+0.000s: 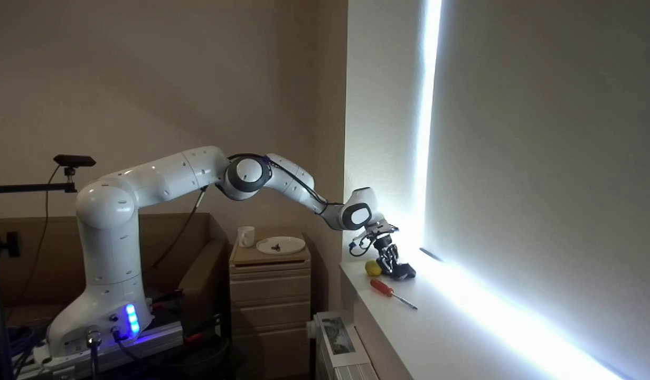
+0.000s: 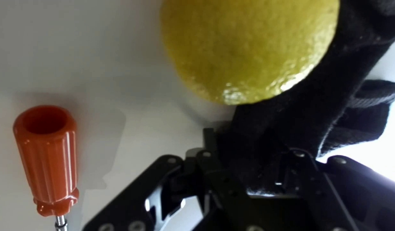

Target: Put the sock on the windowsill on the armrest

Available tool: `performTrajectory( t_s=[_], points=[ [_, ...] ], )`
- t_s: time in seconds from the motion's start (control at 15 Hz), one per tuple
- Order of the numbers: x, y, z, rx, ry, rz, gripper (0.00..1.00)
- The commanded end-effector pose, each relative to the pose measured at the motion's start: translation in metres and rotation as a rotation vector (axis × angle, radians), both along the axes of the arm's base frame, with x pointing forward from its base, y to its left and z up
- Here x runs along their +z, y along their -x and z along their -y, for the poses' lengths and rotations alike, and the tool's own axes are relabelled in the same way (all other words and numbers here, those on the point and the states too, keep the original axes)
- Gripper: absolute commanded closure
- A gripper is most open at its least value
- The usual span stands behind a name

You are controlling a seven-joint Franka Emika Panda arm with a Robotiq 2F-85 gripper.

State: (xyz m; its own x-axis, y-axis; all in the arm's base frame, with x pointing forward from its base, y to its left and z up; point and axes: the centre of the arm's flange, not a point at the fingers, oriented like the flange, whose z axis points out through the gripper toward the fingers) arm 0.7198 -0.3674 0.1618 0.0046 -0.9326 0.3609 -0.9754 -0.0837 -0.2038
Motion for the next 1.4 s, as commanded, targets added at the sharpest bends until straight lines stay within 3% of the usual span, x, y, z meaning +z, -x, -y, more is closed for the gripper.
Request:
performTrajectory(
  t_s=[0.0,0.13,0.47,0.93,1.07,1.33],
  points=[
    [0.0,-0.009,0.005,-0.025,-0.012,0.015,0.89],
    [0.004,-0.01,0.007,-0.044,-0.014,0.031,1.0],
    [0.042,-0.008,0.019,-0.078,-0.004,0.092,0.99],
    [0.18,0.024,0.06,-0.064,0.07,0.339,0.99],
    [0.22,0.048,0.067,0.031,0.056,0.364,0.99],
    [0.267,0.086,0.047,0.271,0.063,0.328,0.99]
  ],
)
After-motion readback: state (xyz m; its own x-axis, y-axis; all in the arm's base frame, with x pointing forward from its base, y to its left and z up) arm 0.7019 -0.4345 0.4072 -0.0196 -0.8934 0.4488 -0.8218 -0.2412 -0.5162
